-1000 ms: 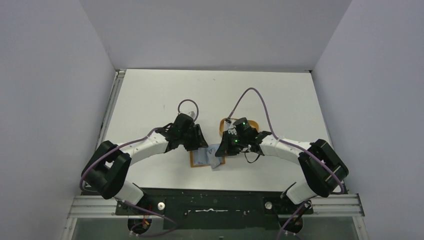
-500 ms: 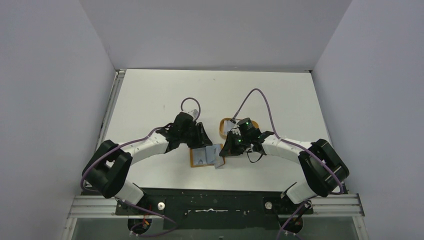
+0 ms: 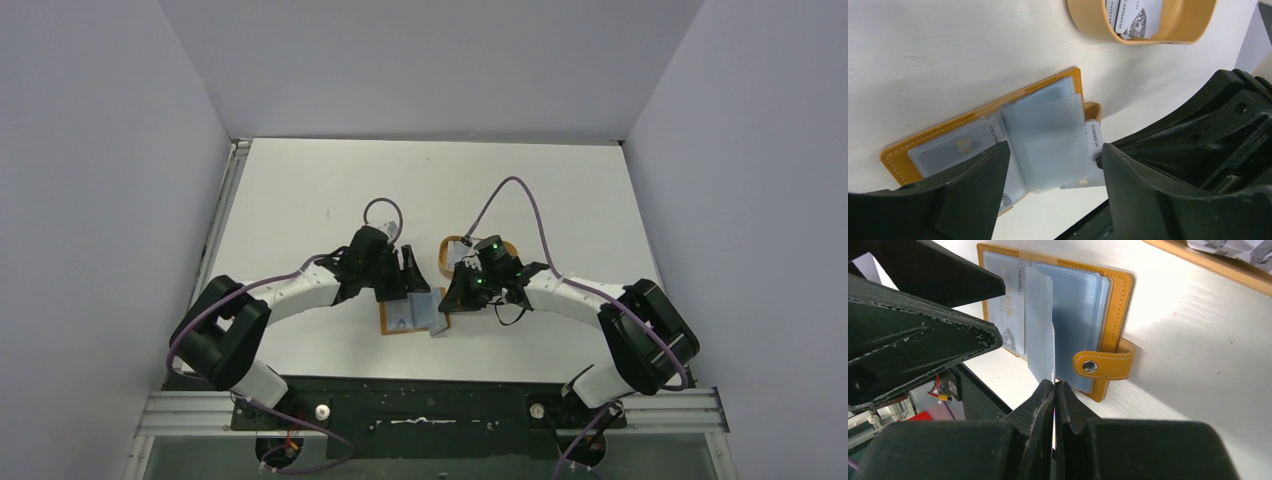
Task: Put the credit cards into the card holder
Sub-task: Turn over the card slot in the card holder.
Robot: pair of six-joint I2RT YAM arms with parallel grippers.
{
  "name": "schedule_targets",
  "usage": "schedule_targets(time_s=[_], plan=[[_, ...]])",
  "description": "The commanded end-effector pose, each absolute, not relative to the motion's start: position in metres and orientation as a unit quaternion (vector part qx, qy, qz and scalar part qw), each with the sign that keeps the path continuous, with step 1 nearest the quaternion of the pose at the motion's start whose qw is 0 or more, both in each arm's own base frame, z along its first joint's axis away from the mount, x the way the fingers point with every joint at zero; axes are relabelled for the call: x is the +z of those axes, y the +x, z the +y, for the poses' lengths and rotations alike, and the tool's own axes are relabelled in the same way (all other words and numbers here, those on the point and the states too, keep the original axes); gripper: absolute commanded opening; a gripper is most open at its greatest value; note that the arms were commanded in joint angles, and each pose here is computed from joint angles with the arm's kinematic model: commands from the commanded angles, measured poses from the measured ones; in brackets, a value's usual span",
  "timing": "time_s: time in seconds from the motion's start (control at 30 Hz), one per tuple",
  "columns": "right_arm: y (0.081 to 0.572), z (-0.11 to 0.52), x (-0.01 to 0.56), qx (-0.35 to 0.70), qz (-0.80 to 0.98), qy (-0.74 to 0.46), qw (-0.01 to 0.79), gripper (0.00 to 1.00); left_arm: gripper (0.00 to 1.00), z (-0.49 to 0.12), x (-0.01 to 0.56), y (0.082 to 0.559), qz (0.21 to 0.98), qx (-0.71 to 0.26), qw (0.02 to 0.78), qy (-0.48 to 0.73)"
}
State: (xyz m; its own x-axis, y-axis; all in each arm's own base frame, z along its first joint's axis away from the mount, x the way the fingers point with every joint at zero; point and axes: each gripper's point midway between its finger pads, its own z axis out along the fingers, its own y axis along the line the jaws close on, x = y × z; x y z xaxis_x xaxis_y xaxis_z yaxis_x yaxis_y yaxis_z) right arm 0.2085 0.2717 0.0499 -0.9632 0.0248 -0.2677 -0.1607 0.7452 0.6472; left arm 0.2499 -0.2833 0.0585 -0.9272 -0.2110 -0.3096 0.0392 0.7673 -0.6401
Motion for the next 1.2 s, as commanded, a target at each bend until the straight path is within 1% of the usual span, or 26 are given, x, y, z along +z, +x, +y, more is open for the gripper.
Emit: schedule_targets(time_s=[0.0, 0.17, 0.5, 1.17], plan=[[0.215, 0.284, 0.077, 0.384, 0.907, -0.062, 0.162, 0.00, 0.68, -0.295, 0.087, 0.267, 0.906, -0.361, 0.220, -0.033], [0.214, 0.288, 0.079, 0.388, 0.905, -0.068, 0.162, 0.00, 0.70, -0.293, 0.084, 0.270, 0.914, -0.342, 0.215, -0.030], [0.214, 0.291, 0.086, 0.398, 0.899, -0.076, 0.166, 0.00, 0.67, -0.289, 0.074, 0.274, 0.929, -0.306, 0.207, -0.026], [0.214, 0.295, 0.093, 0.411, 0.892, -0.079, 0.170, 0.00, 0.67, -0.298, 0.071, 0.279, 0.934, -0.293, 0.203, -0.012]])
